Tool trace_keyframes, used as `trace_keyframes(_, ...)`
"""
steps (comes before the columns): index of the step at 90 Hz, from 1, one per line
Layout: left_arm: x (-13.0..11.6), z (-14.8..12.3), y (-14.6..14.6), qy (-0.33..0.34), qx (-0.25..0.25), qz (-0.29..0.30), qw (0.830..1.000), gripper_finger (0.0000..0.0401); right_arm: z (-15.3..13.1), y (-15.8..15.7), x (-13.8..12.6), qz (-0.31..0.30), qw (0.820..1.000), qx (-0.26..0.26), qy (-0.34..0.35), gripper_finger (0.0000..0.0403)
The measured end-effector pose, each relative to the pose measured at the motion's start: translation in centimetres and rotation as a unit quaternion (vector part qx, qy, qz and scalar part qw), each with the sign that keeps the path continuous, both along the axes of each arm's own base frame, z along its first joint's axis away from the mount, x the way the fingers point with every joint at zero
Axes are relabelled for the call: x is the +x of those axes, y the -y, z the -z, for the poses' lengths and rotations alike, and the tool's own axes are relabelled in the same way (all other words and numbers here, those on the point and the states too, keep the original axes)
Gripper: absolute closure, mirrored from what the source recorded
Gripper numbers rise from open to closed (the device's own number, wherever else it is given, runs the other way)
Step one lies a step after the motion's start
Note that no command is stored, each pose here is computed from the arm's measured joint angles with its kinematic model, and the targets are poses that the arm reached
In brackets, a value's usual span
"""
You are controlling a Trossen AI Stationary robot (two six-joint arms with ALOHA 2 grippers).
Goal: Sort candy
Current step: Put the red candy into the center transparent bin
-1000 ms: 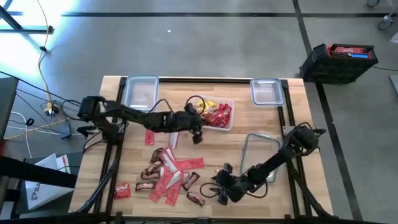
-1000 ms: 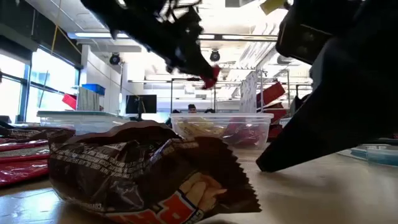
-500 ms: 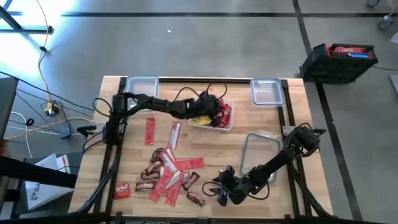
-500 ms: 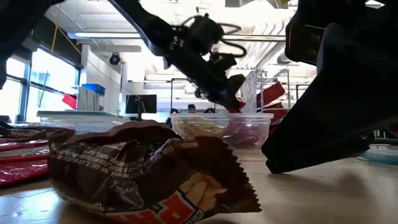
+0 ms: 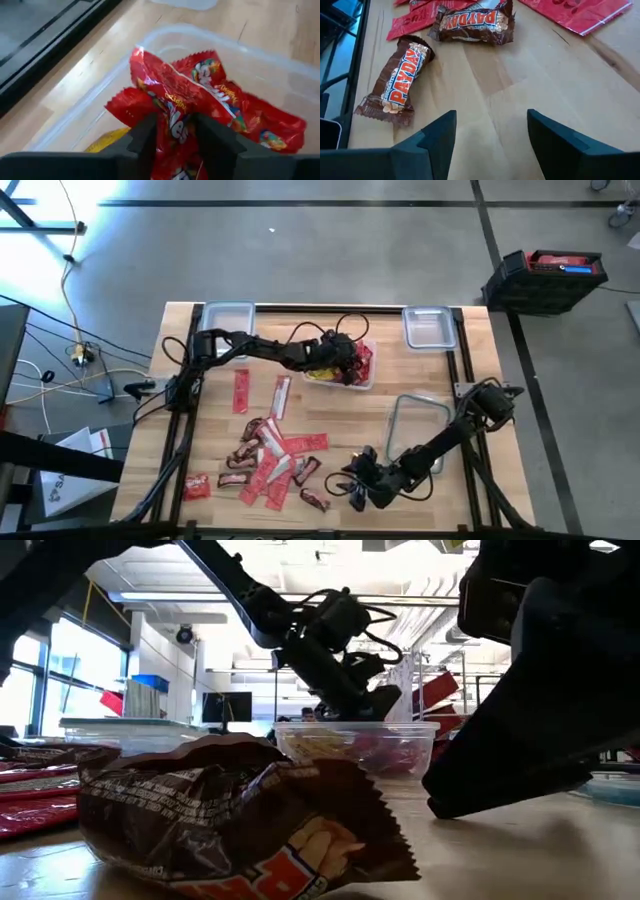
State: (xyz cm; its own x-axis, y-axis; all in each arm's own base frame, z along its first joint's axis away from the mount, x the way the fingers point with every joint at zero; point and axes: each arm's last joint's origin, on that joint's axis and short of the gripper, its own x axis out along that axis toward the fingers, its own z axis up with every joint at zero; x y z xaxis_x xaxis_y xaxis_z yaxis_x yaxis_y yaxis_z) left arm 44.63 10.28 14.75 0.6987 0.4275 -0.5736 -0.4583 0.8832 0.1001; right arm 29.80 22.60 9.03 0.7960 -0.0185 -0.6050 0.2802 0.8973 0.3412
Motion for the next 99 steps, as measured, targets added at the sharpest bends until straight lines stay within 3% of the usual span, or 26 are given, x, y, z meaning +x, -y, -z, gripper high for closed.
trace_keyframes(19, -0.6, -2.0, 1.2, -0.010, -0.012, 0.026, 1.000, 0.0254, 0.0, 0.3, 0.3, -0.014, 1.000, -0.001, -0.007, 0.0190)
trace_keyframes(37, -2.3, -6.0, 4.4, -0.044, -0.026, 0.085, 0.995, 0.0256, 0.0, 0.4, 0.4, -0.019, 1.000, -0.004, -0.009, 0.0190)
trace_keyframes(48, -4.4, -7.4, 8.6, -0.126, -0.036, 0.130, 0.983, 0.0256, 0.0, 0.4, 0.4, -0.019, 1.000, -0.003, -0.008, 0.0190)
trace_keyframes(59, -7.3, -7.4, 13.7, -0.239, -0.050, 0.169, 0.955, 0.0256, 0.0, 0.5, 0.4, -0.023, 1.000, -0.018, -0.006, 0.0190)
trace_keyframes(68, -9.6, -7.1, 17.9, -0.293, -0.053, 0.196, 0.934, 0.0256, 0.0, 0.7, 0.5, -0.023, 0.999, -0.038, -0.003, 0.0190)
trace_keyframes(84, -13.1, -6.1, 24.2, -0.313, -0.071, 0.229, 0.919, 0.0256, 0.0, 1.5, 1.1, -0.016, 0.999, -0.049, -0.004, 0.0190)
trace_keyframes(99, -16.2, -5.7, 29.4, -0.302, -0.084, 0.221, 0.923, 0.0256, 0.0, 1.9, 1.4, -0.037, 0.996, -0.085, -0.006, 0.0190)
